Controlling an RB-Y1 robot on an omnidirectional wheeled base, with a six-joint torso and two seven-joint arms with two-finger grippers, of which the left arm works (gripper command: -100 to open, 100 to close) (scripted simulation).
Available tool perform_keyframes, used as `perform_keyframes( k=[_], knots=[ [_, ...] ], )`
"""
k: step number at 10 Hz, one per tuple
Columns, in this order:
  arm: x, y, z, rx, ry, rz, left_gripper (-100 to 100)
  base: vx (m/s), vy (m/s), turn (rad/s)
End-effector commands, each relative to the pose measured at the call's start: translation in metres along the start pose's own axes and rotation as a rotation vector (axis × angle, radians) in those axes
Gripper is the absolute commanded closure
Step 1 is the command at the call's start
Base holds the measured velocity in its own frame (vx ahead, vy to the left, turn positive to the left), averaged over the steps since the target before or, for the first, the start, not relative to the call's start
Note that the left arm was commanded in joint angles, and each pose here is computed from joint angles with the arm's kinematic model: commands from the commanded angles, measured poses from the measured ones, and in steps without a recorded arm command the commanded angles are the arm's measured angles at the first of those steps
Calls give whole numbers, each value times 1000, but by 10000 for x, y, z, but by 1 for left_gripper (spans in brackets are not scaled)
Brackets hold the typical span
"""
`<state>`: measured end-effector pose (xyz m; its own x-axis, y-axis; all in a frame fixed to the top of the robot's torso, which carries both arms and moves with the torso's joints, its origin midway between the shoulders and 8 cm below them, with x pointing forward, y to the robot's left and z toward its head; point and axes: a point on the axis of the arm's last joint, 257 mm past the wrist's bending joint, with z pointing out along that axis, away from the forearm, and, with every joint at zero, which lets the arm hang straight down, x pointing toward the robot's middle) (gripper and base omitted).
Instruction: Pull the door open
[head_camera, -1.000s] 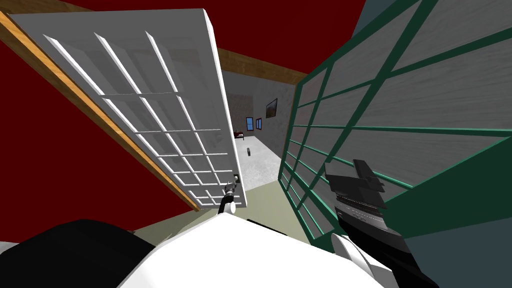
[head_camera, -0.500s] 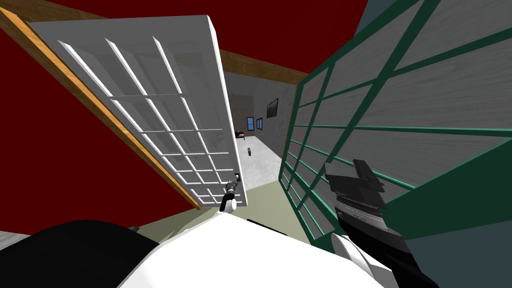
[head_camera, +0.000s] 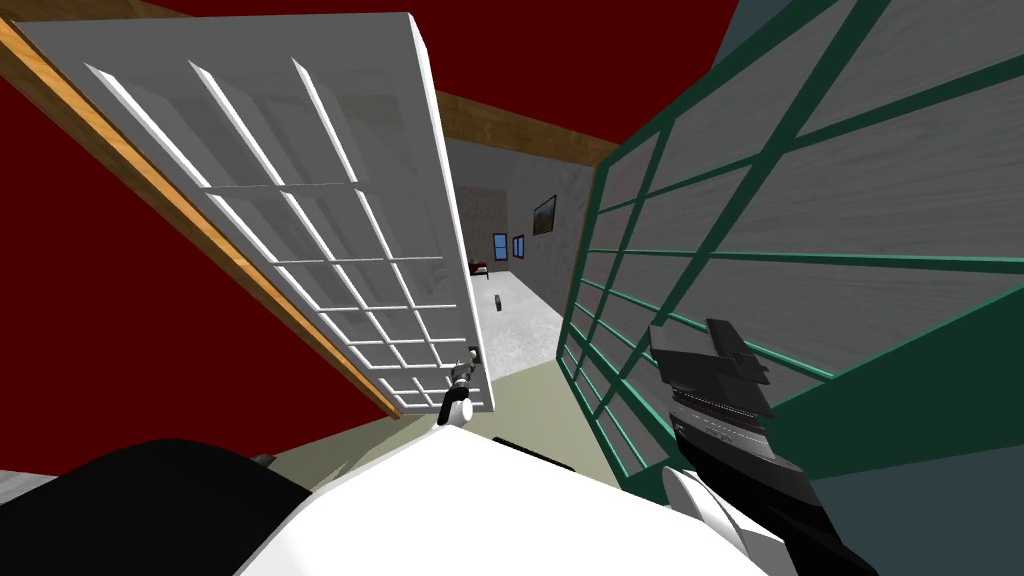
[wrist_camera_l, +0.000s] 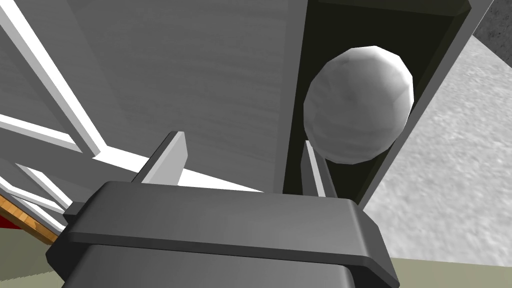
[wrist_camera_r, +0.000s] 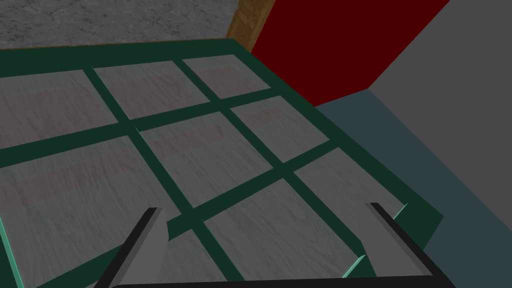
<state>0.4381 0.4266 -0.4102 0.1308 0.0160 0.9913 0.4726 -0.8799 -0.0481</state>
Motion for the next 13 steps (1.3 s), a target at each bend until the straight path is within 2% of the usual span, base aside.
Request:
perform_keyframes(
  k=[1,2,3,4,9,10,13],
  knots=[
    [131,189,96,-24,33,-14,-100,1,-6,18],
    [143,201,113,-26,31,-14,-100,-3,-6,1],
    [-11,-5,67,-2,-3,3,-100,1,22,52],
    [-11,-5,67,-2,-3,3,100,4,13,-28],
    [-11,-5,67,-2,-3,3,100,-3,-9,-5],
    [3,28,5,-16,17,0,-100,-96,24,-149],
    [29,93,-105,-41,50,-8,-100,-171,22,-159]
  ],
)
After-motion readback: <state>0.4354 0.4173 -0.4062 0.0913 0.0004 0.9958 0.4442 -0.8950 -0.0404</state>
